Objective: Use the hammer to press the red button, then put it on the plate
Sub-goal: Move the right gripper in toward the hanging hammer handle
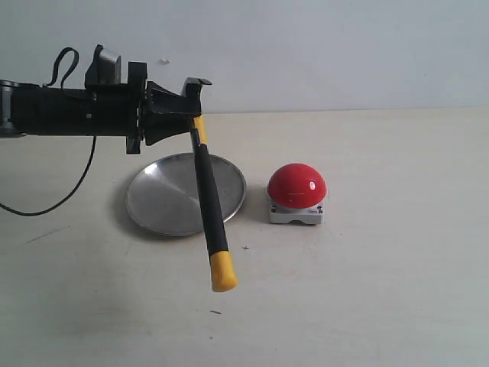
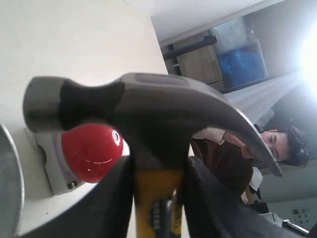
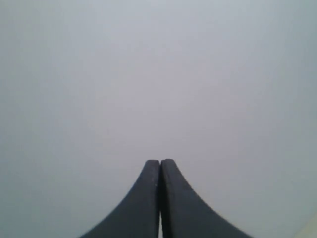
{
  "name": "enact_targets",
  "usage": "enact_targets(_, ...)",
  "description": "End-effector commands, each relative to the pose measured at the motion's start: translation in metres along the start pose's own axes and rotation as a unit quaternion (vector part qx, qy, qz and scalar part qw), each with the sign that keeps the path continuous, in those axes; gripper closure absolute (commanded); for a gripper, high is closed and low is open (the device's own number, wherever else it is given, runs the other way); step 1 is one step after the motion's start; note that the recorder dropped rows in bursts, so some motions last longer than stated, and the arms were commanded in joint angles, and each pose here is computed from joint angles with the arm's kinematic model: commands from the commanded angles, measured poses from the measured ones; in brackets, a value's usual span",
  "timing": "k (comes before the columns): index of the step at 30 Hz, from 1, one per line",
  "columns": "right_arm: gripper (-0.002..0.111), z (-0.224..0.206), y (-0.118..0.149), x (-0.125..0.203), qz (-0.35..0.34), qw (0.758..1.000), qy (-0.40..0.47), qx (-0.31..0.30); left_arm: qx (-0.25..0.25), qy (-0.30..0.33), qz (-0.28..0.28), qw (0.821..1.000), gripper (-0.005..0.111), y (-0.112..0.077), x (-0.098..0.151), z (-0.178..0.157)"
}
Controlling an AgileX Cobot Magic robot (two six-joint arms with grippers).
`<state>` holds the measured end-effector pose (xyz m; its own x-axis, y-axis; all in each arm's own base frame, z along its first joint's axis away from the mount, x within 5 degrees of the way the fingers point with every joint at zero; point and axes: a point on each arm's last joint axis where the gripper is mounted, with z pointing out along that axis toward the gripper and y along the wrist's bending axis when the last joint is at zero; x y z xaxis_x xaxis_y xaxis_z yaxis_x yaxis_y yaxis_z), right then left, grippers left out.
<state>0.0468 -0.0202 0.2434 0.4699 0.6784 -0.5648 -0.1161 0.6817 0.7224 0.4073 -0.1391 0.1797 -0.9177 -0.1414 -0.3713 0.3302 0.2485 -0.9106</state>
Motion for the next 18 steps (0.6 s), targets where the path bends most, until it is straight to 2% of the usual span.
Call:
enact_targets(1, 0.108, -0.002, 0.006, -0.013, 0.021, 0.996, -0.073, -0.037, 0.037, -0.018, 0.002, 0.999, 0.107, -0.015, -0.004, -0.001)
enact_targets(2, 0.108, -0.002, 0.006, -0.011, 0.01, 0.997, -0.063, -0.041, 0.037, -0.018, 0.004, 0.999, 0.107, -0.015, -0.004, -0.001)
enact_targets(6, 0.108, 0.017, 0.036, -0.014, -0.112, 0.991, 0.009, -0.072, 0.039, -0.022, 0.007, 0.999, 0.107, -0.016, -0.005, -0.001)
enact_targets(9, 0.108, 0.048, 0.056, -0.019, -0.179, 0.98, 0.064, -0.059, 0.041, -0.025, 0.006, 0.999, 0.107, -0.016, -0.005, -0.001)
enact_targets(11, 0.108, 0.076, 0.059, -0.016, -0.227, 0.964, 0.141, -0.008, 0.041, -0.025, 0.006, 0.999, 0.107, -0.016, -0.005, -0.001)
enact_targets(13, 0.108, 0.104, 0.057, -0.012, -0.266, 0.938, 0.213, 0.054, 0.041, -0.025, 0.006, 0.999, 0.107, -0.016, -0.005, -0.001)
enact_targets(15, 0.108, 0.134, 0.051, -0.006, -0.301, 0.9, 0.29, 0.121, 0.041, -0.025, 0.006, 0.999, 0.107, -0.016, -0.005, -0.001)
enact_targets(17, 0.108, 0.161, 0.044, 0.006, -0.333, 0.848, 0.378, 0.164, 0.041, -0.025, 0.007, 0.999, 0.107, -0.016, -0.005, -0.001)
enact_targets(18, 0.108, 0.172, 0.045, 0.011, -0.348, 0.825, 0.416, 0.162, 0.041, -0.025, 0.007, 0.999, 0.107, -0.016, -0.005, -0.001)
